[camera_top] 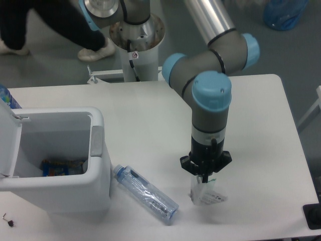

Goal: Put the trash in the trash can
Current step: 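Close the gripper on the plastic bag and lift it, then carry the bag over the white trash bin and open the gripper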

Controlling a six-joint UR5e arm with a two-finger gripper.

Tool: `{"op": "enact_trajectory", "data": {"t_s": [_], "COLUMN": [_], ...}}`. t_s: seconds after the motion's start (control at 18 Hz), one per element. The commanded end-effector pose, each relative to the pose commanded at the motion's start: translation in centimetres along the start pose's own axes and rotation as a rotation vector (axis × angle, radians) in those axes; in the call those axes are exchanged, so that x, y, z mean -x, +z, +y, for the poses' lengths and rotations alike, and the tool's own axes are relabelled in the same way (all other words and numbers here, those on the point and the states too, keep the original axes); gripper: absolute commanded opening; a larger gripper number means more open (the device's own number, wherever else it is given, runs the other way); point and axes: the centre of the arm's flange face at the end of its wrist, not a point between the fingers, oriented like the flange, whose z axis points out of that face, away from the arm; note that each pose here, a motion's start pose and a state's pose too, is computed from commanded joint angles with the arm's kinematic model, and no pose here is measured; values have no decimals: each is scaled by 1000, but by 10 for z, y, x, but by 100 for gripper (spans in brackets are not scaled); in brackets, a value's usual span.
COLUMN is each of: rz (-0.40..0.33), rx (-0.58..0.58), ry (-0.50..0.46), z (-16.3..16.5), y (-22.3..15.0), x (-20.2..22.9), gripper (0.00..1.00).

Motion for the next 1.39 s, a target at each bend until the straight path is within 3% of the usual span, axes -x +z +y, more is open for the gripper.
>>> {"op": "enact_trajectory", "data": {"t_s": [0.22,0.72,0.89,1.22,1.33,1.39], "rz": [78,225,291,337,342,343], "rx": [-128,-222,-208,-139,-115,-115], "ry": [-89,-2,61,122,133,137], "z": [-8,27,44,73,82,83], "y": [-85,-183,-191,-169,-160,-160], "x": [-30,-168,-212,-257,-263,-263], "gripper": [0,0,0,0,15,33]}}
